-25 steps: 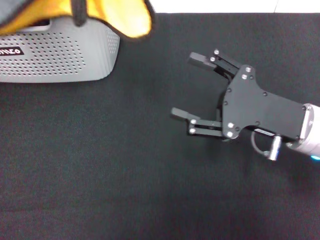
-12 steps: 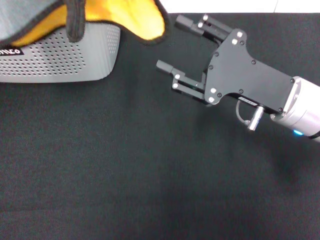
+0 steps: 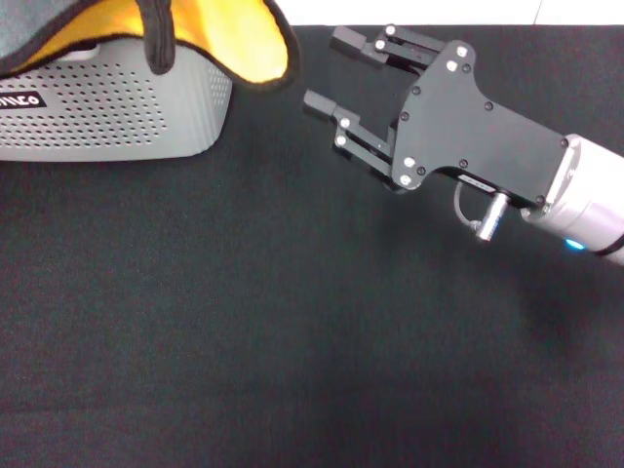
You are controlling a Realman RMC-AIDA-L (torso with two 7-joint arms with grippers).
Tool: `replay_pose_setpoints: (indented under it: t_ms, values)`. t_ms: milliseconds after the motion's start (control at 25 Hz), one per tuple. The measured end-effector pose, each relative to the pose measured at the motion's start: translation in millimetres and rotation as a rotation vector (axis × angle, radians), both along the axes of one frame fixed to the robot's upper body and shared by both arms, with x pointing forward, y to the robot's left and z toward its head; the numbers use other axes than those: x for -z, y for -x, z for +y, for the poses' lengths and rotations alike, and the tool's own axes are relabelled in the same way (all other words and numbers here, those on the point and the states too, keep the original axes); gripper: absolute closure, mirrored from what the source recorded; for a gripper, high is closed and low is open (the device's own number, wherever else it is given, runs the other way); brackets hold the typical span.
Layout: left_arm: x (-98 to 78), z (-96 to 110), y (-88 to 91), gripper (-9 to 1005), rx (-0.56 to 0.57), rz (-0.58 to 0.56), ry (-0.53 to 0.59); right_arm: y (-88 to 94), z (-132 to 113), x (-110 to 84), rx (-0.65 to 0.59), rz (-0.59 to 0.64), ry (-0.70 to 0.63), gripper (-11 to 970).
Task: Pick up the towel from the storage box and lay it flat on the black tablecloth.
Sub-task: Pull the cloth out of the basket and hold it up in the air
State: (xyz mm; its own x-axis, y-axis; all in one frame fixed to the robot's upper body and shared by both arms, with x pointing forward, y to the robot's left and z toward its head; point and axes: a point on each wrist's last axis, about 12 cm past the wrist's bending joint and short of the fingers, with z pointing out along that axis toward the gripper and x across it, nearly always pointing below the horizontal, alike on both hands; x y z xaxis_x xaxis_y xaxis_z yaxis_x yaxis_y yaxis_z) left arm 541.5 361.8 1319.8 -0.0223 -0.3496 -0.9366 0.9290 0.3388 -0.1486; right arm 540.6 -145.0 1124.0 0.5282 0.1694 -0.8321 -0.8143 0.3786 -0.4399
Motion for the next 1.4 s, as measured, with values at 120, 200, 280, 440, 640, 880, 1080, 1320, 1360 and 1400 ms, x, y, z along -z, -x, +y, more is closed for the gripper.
replay_pose_setpoints:
  t_ms: [120,200,280,440,640,880,1080,1320,1360,1400]
  values:
    - [0.1,0.2,0.2,962,-0.001,-0.001,-0.001,-4.0,2.4,-3.3,-0.003,-0.008,0.0,514]
    - [0.0,0.0,0.1,961,0.0,-0.002,-0.001,-7.0,3.8,-5.4,-0.002,-0.008,-0.001,596]
    - [-0.5,-0.6,-0.2,960,0.002,-0.004,-0.002,-8.4,4.0,-5.9,0.002,-0.006,-0.001,624]
    - [-0.5,-0.7,-0.1,957,0.004,-0.004,-0.003,-8.2,2.6,-4.6,0.008,0.0,-0.001,681]
    - [0.2,-0.9,0.4,954,0.006,-0.003,-0.003,-8.9,2.8,-4.5,0.005,0.016,-0.002,680]
    - [0.0,-2.5,0.8,950,0.019,-0.007,-0.006,-14.3,7.9,-6.8,0.004,0.022,0.015,681]
    - [0.5,-3.3,1.4,947,0.026,-0.008,-0.008,-20.9,12.9,-8.1,-0.001,0.03,0.042,684]
    - [0.9,-6.1,1.2,943,0.041,-0.006,-0.004,-24.1,15.1,-8.0,-0.018,0.055,0.056,688]
    - [1.5,-6.3,1.4,942,0.041,-0.005,-0.003,-24.0,15.3,-7.9,-0.021,0.059,0.056,688]
    - [1.5,-6.3,1.4,942,0.041,-0.005,-0.003,-24.0,15.3,-7.9,-0.021,0.059,0.056,689]
